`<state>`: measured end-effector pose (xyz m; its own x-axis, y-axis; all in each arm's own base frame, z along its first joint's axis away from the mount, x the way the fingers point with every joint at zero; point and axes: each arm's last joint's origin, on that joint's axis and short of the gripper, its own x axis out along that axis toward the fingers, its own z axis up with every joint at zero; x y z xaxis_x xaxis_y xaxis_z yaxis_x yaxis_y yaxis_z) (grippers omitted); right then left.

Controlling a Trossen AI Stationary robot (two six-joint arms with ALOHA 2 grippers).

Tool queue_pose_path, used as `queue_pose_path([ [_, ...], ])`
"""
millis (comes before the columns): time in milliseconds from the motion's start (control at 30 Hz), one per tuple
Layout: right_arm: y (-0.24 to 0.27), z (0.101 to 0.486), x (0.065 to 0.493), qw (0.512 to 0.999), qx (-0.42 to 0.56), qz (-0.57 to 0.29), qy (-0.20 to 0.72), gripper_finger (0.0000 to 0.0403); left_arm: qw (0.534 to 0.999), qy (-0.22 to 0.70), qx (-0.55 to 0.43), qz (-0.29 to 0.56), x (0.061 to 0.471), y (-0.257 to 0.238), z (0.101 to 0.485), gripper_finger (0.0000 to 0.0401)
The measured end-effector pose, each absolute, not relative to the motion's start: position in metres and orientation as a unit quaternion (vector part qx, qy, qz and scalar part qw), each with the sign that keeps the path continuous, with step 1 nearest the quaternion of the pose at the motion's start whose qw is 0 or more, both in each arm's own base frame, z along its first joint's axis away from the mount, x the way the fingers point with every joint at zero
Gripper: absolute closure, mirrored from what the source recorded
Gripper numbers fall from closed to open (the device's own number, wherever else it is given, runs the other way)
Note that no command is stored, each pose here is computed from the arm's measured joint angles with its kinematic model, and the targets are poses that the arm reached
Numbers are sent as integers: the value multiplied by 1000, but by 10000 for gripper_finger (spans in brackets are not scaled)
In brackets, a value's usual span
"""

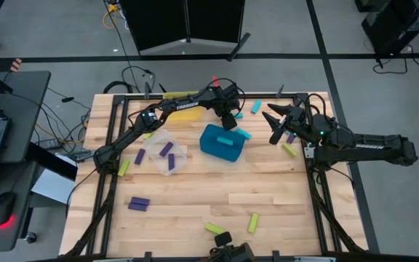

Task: Sort blocks
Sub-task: Put the blue block into the blue bin

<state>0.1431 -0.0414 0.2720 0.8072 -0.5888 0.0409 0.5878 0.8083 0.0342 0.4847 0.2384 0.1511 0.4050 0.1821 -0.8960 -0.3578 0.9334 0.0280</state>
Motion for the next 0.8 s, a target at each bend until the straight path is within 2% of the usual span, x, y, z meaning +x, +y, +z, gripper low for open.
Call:
queue_pose_path([
  [800, -41, 272, 143, 951, 10, -309, -25, 201, 837, 515, -100, 157, 483, 242, 153, 280],
])
